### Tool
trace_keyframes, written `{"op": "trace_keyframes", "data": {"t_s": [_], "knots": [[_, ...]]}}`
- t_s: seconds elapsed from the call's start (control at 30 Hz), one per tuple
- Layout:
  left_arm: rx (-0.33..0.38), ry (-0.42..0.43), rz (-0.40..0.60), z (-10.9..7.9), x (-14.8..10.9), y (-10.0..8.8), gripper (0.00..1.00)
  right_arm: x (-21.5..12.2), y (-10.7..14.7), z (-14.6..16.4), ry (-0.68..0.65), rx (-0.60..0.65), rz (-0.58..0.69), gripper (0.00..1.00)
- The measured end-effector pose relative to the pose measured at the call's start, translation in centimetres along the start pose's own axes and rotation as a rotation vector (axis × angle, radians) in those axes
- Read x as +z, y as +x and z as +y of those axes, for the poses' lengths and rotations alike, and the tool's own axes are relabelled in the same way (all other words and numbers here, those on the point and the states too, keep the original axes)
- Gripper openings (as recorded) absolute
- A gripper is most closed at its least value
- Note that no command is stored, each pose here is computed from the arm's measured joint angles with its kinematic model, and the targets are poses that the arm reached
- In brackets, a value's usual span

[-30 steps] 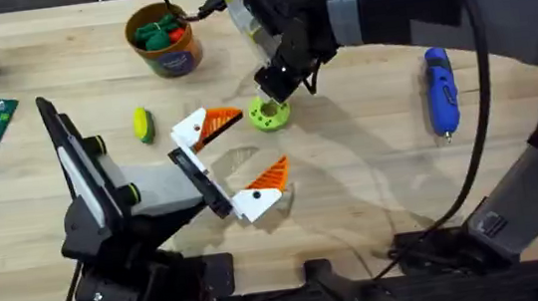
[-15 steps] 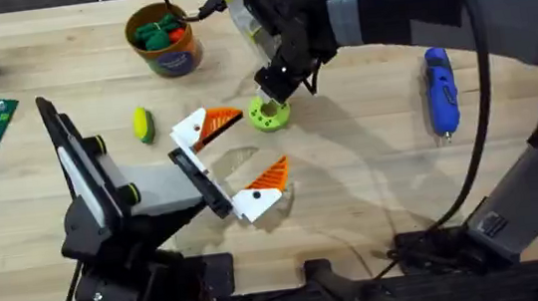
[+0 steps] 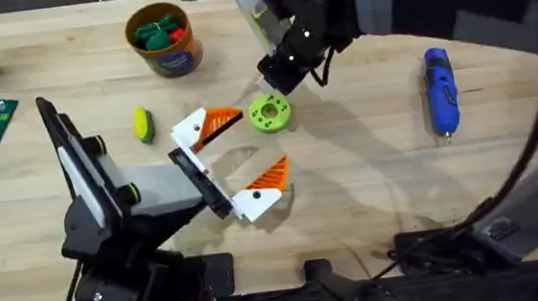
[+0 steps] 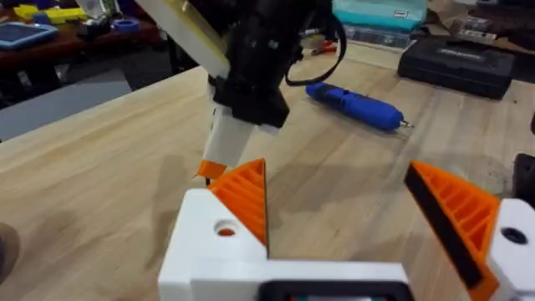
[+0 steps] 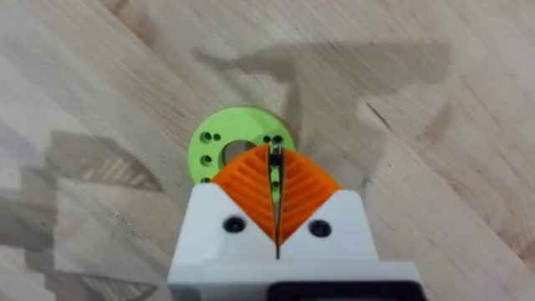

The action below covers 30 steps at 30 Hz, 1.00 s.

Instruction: Pick up the gripper from the table and insert it into the empty holder that is missing its gripper. Then pick up a screw, insert it into the mounting hole, and use the screwdriver to tighten it. Finally, clean up the table by picking up the vegetable and placing it into the bucket.

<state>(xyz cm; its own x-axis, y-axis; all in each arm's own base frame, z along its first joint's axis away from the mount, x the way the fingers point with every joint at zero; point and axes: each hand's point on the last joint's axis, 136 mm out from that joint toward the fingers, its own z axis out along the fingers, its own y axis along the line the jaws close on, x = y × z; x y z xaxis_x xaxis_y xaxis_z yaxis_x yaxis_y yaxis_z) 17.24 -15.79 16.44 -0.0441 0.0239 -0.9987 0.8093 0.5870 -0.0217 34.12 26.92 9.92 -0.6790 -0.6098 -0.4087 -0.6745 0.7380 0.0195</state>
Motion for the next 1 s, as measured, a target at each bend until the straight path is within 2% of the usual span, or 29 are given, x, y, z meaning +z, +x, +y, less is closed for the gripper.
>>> {"op": "trace_keyframes", "data": {"t_s": [0.2, 0.47, 0.8, 1.0], "knots": [[0.0, 0.0, 0.0, 0.0, 0.0, 0.0, 0.989, -1.6, -0.3, 0.1, 0.001, 0.003, -0.022, 0.008], [0.0, 0.0, 0.0, 0.0, 0.0, 0.0, 0.989, -5.3, 0.5, 0.4, -0.003, 0.006, 0.027, 0.008], [0.0, 0.0, 0.0, 0.0, 0.0, 0.0, 0.989, -10.7, -1.7, 0.7, -0.012, 0.003, 0.001, 0.008], [0.0, 0.0, 0.0, 0.0, 0.0, 0.0, 0.989, -13.7, -3.4, 2.9, -0.067, -0.032, -0.065, 0.008]]}}
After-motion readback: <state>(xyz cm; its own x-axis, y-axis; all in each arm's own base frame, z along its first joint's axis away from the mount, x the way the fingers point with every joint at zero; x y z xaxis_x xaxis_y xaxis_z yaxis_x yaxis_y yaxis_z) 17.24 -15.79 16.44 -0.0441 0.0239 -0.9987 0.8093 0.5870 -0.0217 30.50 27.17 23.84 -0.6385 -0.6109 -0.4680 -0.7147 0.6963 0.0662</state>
